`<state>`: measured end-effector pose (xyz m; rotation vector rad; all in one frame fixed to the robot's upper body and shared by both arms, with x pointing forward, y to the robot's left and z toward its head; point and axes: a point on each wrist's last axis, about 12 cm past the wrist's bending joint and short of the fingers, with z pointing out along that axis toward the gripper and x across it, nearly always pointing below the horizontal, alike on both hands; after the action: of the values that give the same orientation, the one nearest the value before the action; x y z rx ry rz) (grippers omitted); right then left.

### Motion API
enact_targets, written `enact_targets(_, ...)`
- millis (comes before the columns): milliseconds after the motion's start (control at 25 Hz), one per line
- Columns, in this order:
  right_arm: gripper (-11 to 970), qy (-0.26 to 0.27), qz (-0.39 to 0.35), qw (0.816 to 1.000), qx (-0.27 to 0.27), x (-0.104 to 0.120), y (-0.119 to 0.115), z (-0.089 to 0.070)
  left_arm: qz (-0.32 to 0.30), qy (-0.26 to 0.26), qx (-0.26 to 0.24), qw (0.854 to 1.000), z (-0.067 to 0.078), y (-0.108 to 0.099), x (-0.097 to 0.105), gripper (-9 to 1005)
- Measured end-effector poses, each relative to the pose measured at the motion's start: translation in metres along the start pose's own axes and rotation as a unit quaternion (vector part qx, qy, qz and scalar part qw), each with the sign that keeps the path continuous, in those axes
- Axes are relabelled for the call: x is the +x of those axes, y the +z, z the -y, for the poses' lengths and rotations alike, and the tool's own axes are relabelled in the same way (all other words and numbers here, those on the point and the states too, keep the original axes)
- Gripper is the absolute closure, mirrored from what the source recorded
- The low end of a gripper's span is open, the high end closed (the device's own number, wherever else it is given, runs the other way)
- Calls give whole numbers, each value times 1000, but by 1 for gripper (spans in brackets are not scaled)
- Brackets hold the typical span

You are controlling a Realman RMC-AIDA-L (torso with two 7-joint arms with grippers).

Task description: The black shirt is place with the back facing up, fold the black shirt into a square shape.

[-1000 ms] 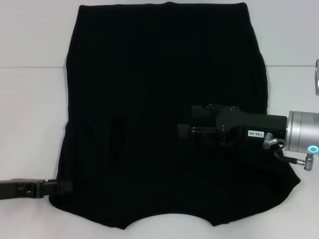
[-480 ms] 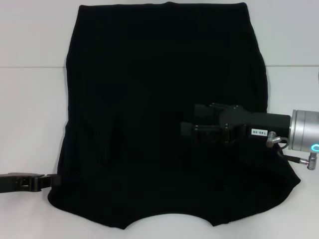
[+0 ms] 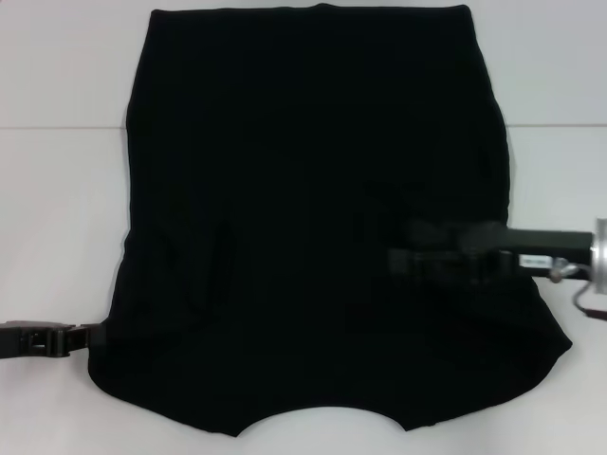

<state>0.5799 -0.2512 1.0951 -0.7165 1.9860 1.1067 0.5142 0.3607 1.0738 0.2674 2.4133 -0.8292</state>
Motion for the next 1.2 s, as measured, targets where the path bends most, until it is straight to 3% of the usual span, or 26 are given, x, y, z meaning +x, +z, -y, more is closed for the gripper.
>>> enact_targets(280,20,105,-35,993,30,15,-48,13,2,0,6,1000,2,1,-3,970)
enact_targets(680,21,195,-65,974,90,37,-104,25,4,1,7,1000,3,4,-6,971)
enact_targets(1000,22,222,-94,964,117,43,-115,29,4,2,8,1000,4,5,-8,970)
enact_targets(1200,130,232,-122,957,123,46,-111,29,3,3,8,1000,4,5,-8,970)
